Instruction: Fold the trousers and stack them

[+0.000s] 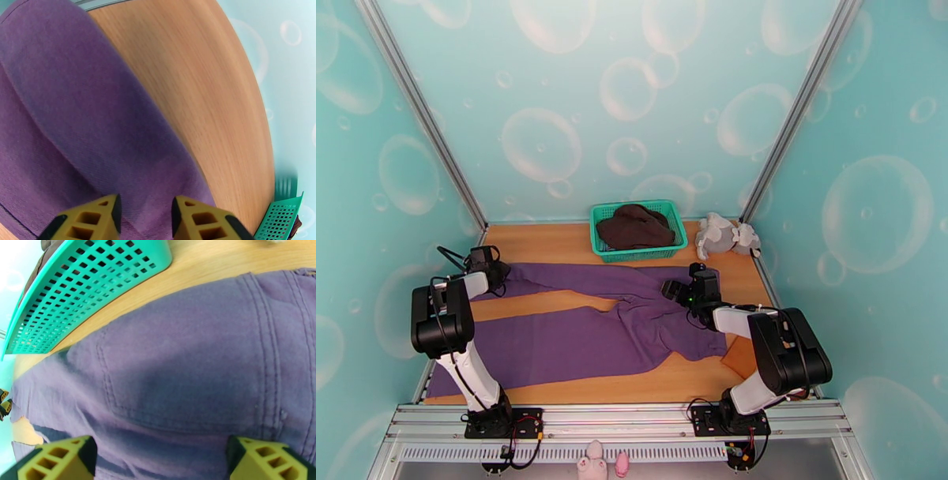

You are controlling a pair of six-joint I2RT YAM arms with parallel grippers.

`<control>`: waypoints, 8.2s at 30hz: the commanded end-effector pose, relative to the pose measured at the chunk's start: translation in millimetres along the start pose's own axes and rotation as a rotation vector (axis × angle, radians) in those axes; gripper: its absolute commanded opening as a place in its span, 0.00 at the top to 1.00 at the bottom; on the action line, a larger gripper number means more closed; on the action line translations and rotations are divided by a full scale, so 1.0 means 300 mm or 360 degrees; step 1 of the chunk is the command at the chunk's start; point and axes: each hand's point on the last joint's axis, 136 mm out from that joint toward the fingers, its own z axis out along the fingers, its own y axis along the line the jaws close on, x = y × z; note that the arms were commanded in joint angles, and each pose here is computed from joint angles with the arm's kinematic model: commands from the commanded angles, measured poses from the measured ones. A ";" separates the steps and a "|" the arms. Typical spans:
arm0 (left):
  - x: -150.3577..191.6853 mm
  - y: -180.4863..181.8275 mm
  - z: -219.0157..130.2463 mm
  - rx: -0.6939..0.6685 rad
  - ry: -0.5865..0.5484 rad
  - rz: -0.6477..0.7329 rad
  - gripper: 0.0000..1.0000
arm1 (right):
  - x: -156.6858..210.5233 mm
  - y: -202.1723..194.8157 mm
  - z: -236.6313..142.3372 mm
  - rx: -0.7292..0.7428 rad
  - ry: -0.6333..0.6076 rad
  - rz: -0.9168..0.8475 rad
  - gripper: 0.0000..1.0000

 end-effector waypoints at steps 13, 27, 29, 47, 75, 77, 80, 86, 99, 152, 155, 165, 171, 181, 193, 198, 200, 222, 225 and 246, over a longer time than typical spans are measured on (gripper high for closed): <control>0.004 0.038 -0.042 -0.0018 -0.0077 -0.0027 0.66 | 0.084 -0.075 0.018 0.0132 0.0144 0.0023 0.09; -0.007 0.024 -0.068 0.0032 -0.0077 -0.0038 0.64 | 0.086 -0.072 0.021 0.0139 0.0147 0.0010 0.09; -0.005 0.024 -0.057 0.0025 -0.0073 -0.0043 0.64 | 0.087 -0.072 0.021 0.0140 0.0147 0.0006 0.09; 0.005 0.054 0.002 -0.0047 -0.0044 -0.0038 0.64 | 0.085 -0.070 0.023 0.0144 0.0147 -0.0002 0.09; -0.014 -0.007 0.048 0.0030 -0.0046 -0.0083 0.64 | 0.081 -0.065 0.025 0.0151 0.0141 -0.0019 0.09; 0.000 -0.003 0.042 0.0035 -0.0035 -0.0089 0.64 | 0.082 -0.064 0.026 0.0152 0.0142 -0.0022 0.09; 0.029 0.012 0.038 0.0018 0.0001 -0.0091 0.65 | 0.082 -0.063 0.027 0.0153 0.0142 -0.0026 0.09; 0.061 0.030 0.044 -0.0001 0.0030 -0.0088 0.66 | 0.082 -0.061 0.027 0.0150 0.0142 -0.0028 0.08; 0.017 -0.026 0.057 0.0031 0.0021 -0.0079 1.00 | 0.080 -0.059 0.027 0.0147 0.0141 -0.0027 0.09; -0.140 -0.047 -0.239 0.0299 -0.0143 0.0224 0.58 | 0.151 0.005 0.069 0.0057 0.0310 -0.0063 0.09; -0.121 -0.035 -0.111 0.0216 0.0000 0.0195 0.61 | 0.153 -0.011 0.058 0.0029 0.0314 0.0042 0.10; -0.032 0.146 0.005 -0.0096 0.0066 0.0094 0.60 | 0.085 -0.076 -0.011 0.0149 0.0167 0.0088 0.10; -0.041 0.268 0.009 -0.0274 0.0010 0.0024 0.60 | 0.074 -0.142 -0.029 0.0183 0.0145 0.0194 0.10; -0.071 0.394 0.004 -0.0321 -0.0016 -0.0207 0.60 | 0.051 -0.204 -0.065 0.0255 0.0079 0.0252 0.09; -0.132 0.029 -0.274 0.0036 -0.0377 0.0226 0.61 | -0.039 0.114 -0.143 0.0040 -0.0200 -0.0351 0.07; 0.171 -0.099 -0.269 0.0314 0.0009 0.0437 0.60 | 0.044 0.387 -0.159 -0.0402 -0.0153 -0.0616 0.07; 0.260 -0.091 -0.248 0.0374 0.0145 0.0439 0.61 | 0.096 0.455 -0.139 -0.0523 -0.0078 -0.0666 0.07; 0.242 0.058 -0.057 0.0098 0.0151 0.0288 0.60 | 0.321 0.349 0.052 -0.0214 0.0540 -0.0541 0.08; 0.224 0.059 -0.055 0.0098 0.0144 0.0264 0.60 | 0.331 0.336 0.034 -0.0205 0.0610 -0.0520 0.08; 0.491 -0.222 -0.342 0.0563 0.0338 0.0740 0.60 | 0.121 0.450 -0.174 -0.0500 -0.0037 -0.0599 0.09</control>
